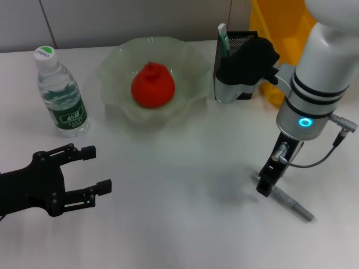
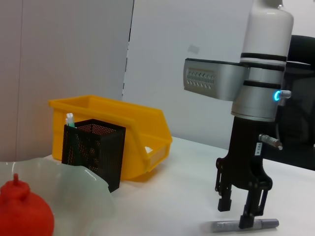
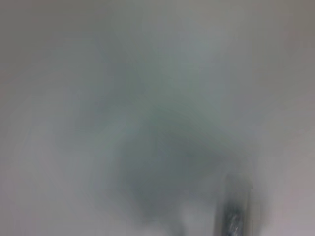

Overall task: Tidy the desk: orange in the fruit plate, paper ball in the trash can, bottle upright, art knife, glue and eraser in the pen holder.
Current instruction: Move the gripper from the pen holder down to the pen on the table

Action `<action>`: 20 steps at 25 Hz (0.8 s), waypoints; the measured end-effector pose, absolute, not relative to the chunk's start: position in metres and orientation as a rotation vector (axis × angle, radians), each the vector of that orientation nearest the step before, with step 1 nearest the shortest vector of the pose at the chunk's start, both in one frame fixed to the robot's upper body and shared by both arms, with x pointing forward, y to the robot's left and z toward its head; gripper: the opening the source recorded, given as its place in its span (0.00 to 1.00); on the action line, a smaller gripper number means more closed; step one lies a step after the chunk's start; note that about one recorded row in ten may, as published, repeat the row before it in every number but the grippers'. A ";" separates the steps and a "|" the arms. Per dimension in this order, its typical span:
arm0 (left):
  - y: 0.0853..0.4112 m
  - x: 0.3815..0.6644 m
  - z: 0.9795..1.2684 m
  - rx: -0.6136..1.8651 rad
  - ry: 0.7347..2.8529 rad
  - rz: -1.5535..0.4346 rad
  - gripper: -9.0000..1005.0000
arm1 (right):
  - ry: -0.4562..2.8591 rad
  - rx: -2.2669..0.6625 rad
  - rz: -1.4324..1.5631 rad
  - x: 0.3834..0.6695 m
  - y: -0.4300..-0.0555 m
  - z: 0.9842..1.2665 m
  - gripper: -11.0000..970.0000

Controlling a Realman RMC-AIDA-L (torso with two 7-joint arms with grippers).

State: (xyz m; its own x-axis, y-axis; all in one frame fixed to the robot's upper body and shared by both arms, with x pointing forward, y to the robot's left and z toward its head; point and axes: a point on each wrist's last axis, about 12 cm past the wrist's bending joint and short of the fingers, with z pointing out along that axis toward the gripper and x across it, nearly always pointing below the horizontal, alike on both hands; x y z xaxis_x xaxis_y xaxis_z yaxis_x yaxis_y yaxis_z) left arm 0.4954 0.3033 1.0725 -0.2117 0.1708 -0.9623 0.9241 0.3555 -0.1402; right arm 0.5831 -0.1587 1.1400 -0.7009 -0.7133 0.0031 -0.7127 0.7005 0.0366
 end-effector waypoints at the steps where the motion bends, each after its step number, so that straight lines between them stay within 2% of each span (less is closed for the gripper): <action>1: 0.303 0.496 1.073 0.999 1.639 -0.966 0.81 | -2.878 1.205 -0.047 0.584 -0.158 1.138 0.56; 6: 0.302 0.496 1.072 1.001 1.640 -0.967 0.81 | -2.872 1.189 -0.039 0.588 -0.157 1.132 0.55; 12: 0.302 0.496 1.073 1.003 1.640 -0.966 0.81 | -2.886 1.196 -0.042 0.590 -0.156 1.131 0.33; 20: 0.302 0.496 1.073 1.006 1.639 -0.967 0.81 | -2.907 1.211 -0.046 0.593 -0.154 1.130 0.32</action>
